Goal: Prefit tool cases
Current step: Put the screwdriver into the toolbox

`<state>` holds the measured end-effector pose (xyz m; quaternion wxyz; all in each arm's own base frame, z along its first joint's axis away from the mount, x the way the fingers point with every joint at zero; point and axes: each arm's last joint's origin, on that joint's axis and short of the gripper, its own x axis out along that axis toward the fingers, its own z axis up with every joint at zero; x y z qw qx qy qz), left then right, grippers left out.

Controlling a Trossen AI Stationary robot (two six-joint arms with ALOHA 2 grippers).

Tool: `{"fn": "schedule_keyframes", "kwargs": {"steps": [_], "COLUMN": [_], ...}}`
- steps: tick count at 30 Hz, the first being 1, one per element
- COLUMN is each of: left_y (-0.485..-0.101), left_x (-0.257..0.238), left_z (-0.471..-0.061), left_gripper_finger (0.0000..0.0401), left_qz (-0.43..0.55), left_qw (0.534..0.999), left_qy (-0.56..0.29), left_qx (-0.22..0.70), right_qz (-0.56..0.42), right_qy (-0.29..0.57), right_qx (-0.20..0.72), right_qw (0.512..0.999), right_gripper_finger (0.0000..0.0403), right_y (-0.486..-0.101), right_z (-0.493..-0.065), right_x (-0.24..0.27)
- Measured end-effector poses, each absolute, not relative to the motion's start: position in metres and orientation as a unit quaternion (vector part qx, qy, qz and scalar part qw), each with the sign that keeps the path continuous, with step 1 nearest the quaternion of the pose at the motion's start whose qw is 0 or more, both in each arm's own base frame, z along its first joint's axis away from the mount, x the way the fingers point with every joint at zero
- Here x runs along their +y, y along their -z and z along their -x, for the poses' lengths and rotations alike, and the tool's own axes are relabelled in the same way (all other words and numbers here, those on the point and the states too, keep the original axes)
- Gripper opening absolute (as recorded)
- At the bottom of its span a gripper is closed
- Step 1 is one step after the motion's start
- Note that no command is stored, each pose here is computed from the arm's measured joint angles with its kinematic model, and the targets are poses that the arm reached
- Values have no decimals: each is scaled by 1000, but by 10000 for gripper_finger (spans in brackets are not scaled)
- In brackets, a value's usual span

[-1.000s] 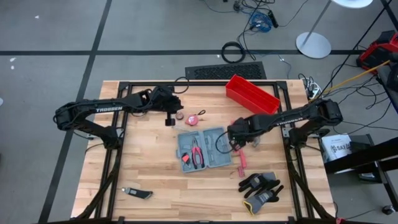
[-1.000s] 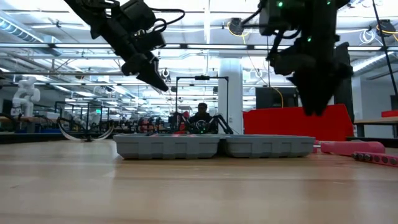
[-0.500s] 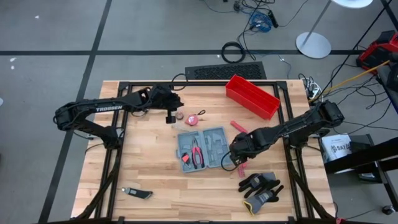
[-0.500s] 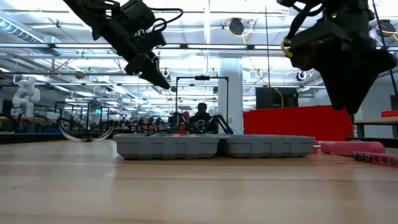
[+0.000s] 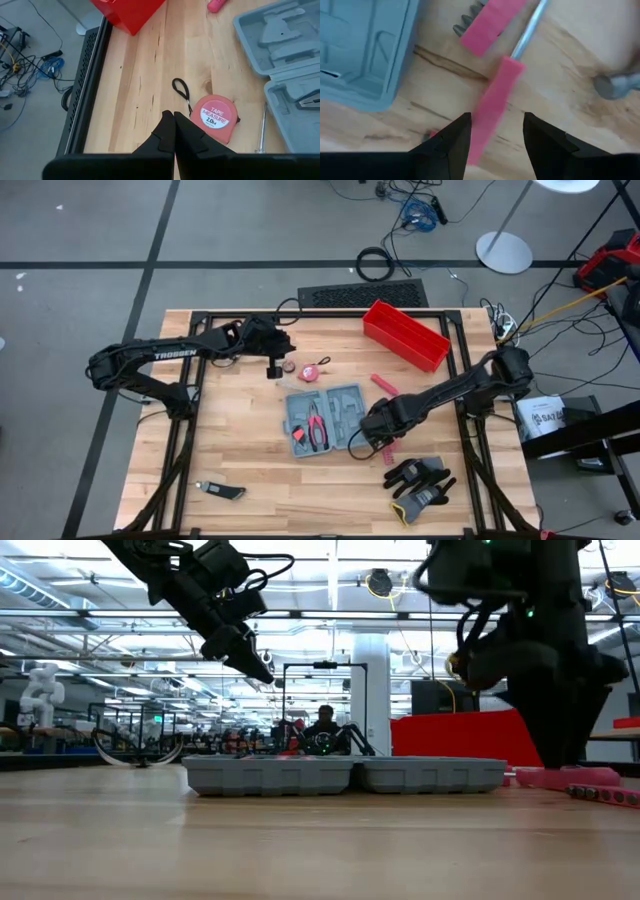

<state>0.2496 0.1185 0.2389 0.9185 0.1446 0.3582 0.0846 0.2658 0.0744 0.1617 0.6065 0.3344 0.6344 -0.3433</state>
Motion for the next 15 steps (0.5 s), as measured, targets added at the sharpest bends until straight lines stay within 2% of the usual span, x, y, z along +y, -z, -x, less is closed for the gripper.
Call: {"fn": "schedule_keyframes", "kwargs": {"steps": [9, 11, 13, 15], "left_y": [-238, -238, -238, -239], "left_x": [118, 118, 118, 118], "left_z": [-249, -249, -249, -249], "left_gripper_finger": [2, 2, 2, 2], "left_qz": [-143, -143, -143, -143], "left_qw": [917, 917, 918, 918], "left_qy": [-84, -84, -84, -84], "left_qx": [362, 362, 361, 361], "right_qz": [-310, -314, -319, -322], "right_qy": [338, 330, 326, 324], "right_qx": [667, 671, 670, 660], "right_qw": [587, 584, 586, 596], "right_gripper_finger": [159, 129, 78, 70], "right_y": [-131, -129, -129, -135], "right_z": [-277, -279, -280, -279], "right_x": [72, 71, 71, 69]}}
